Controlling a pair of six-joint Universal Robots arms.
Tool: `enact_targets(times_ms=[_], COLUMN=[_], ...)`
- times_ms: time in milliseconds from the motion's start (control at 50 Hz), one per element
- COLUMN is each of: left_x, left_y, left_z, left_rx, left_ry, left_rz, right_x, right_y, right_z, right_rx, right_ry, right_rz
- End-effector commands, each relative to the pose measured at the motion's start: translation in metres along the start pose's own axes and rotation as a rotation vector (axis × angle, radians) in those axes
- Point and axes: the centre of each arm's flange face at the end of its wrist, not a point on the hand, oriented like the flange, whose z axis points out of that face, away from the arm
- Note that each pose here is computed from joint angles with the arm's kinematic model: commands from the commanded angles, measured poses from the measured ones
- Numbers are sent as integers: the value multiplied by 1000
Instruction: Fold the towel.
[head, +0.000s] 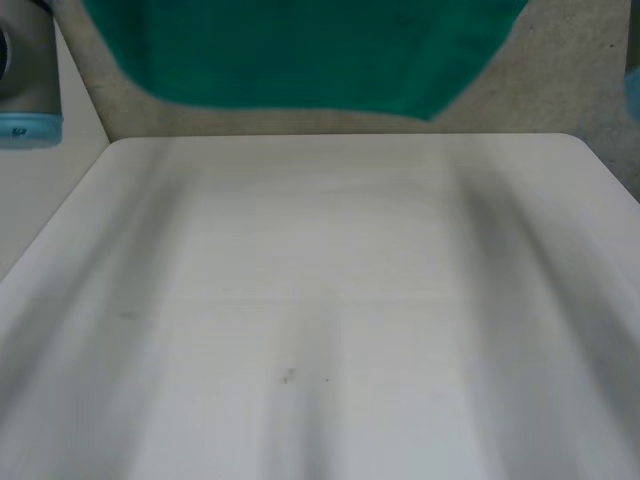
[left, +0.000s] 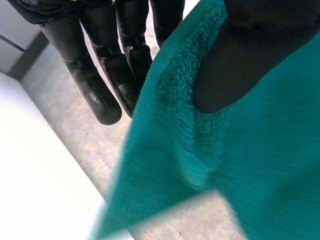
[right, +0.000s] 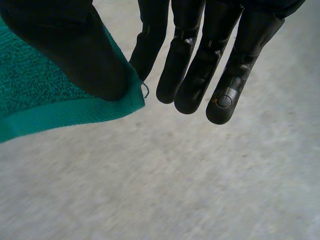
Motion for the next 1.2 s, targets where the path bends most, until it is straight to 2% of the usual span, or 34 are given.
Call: enact_targets(times_ms=[20, 140, 180, 220, 280, 380, 600, 900, 1060, 1200], left_x=[20, 48, 52, 69, 76, 82, 76, 46, 45, 32], left_y=[49, 99, 107, 134, 146, 156, 146, 170, 172, 173], left_z=[-83, -168, -177, -211, -227, -253, -260, -265, -271, -264], left_rx=[-264, -514, -545, -653, -711, -794, -808, -943, -979, -993], left_ry=[146, 298, 313, 374, 403, 453, 468, 418, 409, 356], left_rz=[-62, -55, -53, -48, -50, -48, -40, -16, -48, -68], right_x=[-29, -56, -58, -65, -76, -81, -76, -59, -59, -57], right_y=[58, 110, 118, 134, 157, 172, 177, 194, 195, 192], right_z=[-65, -118, -126, -140, -154, -167, -188, -193, -196, -193], right_rx=[-204, -390, -428, -486, -569, -632, -690, -755, -785, -772], right_ry=[-275, -447, -462, -492, -524, -544, -565, -517, -493, -489], right_rz=[-55, -54, -48, -33, -15, 1, -7, -19, 65, 64])
